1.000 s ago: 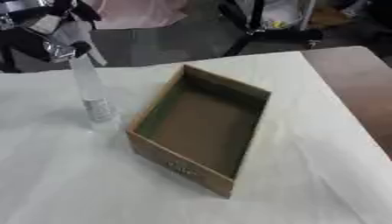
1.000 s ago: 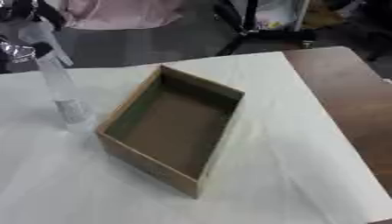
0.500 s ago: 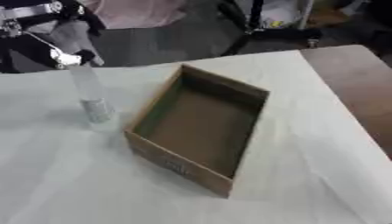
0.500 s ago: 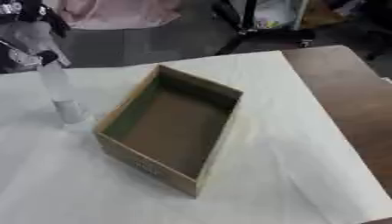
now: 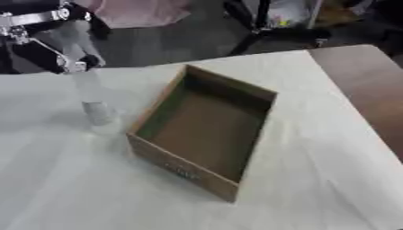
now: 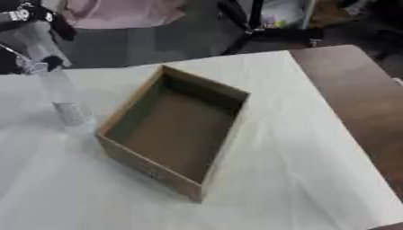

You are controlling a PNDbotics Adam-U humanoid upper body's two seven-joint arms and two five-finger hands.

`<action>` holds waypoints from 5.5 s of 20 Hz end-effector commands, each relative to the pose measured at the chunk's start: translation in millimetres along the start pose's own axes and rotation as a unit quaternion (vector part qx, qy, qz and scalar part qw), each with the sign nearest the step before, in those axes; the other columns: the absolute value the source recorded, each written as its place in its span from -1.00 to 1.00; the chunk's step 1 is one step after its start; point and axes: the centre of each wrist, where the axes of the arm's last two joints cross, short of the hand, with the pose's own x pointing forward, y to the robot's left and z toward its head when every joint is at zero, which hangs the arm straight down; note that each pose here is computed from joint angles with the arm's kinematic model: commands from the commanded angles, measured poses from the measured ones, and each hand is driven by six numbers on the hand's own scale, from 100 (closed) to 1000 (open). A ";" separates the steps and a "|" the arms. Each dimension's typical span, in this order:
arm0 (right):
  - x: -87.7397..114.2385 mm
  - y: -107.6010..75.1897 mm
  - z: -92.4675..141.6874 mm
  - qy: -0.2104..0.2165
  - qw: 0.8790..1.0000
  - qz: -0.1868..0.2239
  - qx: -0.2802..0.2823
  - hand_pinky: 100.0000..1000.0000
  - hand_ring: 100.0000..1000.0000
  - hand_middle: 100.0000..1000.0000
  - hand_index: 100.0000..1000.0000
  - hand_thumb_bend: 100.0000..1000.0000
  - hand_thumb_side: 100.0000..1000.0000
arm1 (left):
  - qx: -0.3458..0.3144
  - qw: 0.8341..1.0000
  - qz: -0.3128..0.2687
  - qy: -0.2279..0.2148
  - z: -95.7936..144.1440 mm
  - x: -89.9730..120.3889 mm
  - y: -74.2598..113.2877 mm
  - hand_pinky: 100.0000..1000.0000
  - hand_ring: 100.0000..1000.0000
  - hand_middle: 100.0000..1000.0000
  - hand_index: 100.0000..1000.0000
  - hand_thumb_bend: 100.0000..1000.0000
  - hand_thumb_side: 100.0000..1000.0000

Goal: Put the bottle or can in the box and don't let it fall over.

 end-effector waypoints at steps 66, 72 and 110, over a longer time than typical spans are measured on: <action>6.1 -4.9 -3.8 -0.011 1.000 -0.005 -0.002 0.58 1.00 0.49 0.80 -1.00 -0.15 | -0.082 0.991 -0.095 -0.053 11.8 2.9 17.1 -1.00 -1.00 -1.00 -0.71 -0.56 -1.00; 6.7 -5.3 -3.7 -0.010 1.000 -0.004 -0.003 0.58 1.00 0.50 0.80 -1.00 -0.16 | -0.076 0.992 -0.088 -0.055 13.2 4.6 19.3 -1.00 -1.00 -1.00 -0.81 -0.56 -1.00; 21.0 -0.6 -15.8 -0.017 1.000 0.000 0.011 0.58 1.00 0.49 0.78 -1.00 -0.26 | 0.064 0.984 -0.046 -0.158 -12.6 79.8 82.5 -1.00 -1.00 -1.00 -0.86 -0.52 -1.00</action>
